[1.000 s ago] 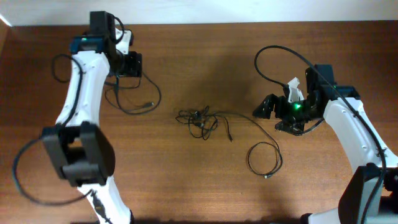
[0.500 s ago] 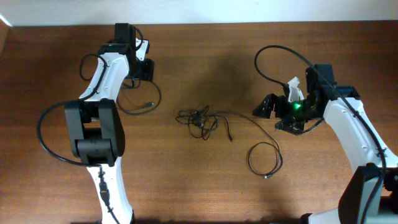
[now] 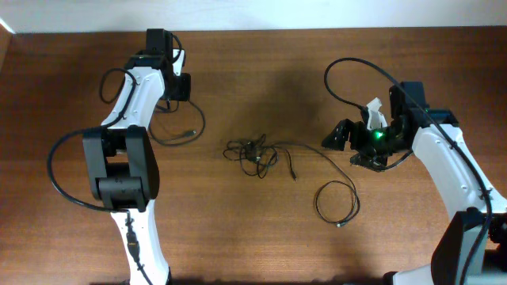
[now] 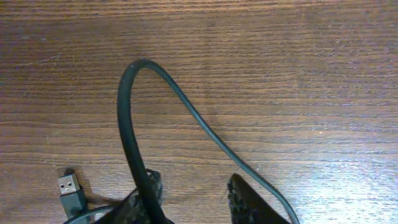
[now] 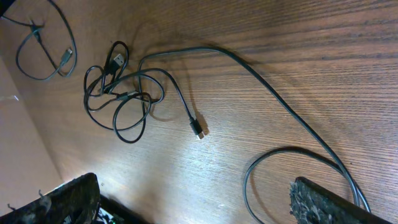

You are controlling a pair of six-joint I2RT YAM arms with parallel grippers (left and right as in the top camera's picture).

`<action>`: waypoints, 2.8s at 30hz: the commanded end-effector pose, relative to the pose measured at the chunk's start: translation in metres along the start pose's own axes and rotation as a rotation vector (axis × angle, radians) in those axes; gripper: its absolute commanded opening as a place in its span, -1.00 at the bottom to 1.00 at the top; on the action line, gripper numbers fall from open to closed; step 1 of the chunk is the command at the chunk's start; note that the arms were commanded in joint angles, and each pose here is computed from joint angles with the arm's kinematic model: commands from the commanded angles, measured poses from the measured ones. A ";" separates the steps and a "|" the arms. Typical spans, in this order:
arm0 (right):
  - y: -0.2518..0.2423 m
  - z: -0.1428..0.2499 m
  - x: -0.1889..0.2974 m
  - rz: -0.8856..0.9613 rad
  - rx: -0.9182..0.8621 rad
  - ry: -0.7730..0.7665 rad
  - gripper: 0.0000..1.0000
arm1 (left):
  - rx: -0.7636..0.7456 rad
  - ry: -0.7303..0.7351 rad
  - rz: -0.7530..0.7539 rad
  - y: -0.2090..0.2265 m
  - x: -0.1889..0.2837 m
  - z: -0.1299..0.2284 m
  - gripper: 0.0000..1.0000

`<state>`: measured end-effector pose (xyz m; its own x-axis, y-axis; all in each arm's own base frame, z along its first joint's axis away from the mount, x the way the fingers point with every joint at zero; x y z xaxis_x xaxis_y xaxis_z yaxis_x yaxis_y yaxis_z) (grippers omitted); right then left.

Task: Untangle cables

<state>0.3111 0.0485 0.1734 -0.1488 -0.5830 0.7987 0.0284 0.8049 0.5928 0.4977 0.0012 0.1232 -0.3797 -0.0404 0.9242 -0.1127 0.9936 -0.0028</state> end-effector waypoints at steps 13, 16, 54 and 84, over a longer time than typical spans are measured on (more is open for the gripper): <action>0.001 -0.002 -0.001 0.008 0.015 -0.002 0.97 | 0.031 -0.085 0.007 0.001 0.044 -0.016 -0.71; 0.001 -0.001 -0.001 0.008 0.015 -0.002 0.97 | 0.033 -0.119 0.011 0.001 0.060 -0.020 -0.83; 0.000 0.002 -0.001 0.010 0.003 0.015 0.97 | 0.286 -0.912 0.659 -0.025 0.330 -0.079 -1.00; 0.000 0.001 -0.001 0.009 0.007 0.009 0.97 | 0.565 -0.752 0.310 0.102 0.151 -0.113 -1.00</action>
<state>0.3098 0.0485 0.1732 -0.1418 -0.5831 0.7999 0.0336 0.8048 0.5926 0.5310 0.0692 0.3268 -0.9458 0.0347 0.3228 -0.1655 0.8039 -0.5713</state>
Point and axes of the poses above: each gripper's point midway between its finger pads, its own x axis back along the fingers, its own y axis along the line the jaws close on, z = x × y, the point moved 8 cm from there along x, back along the fingers, and after that the axes turned 10 degrees about x, right-handed, at the moved point
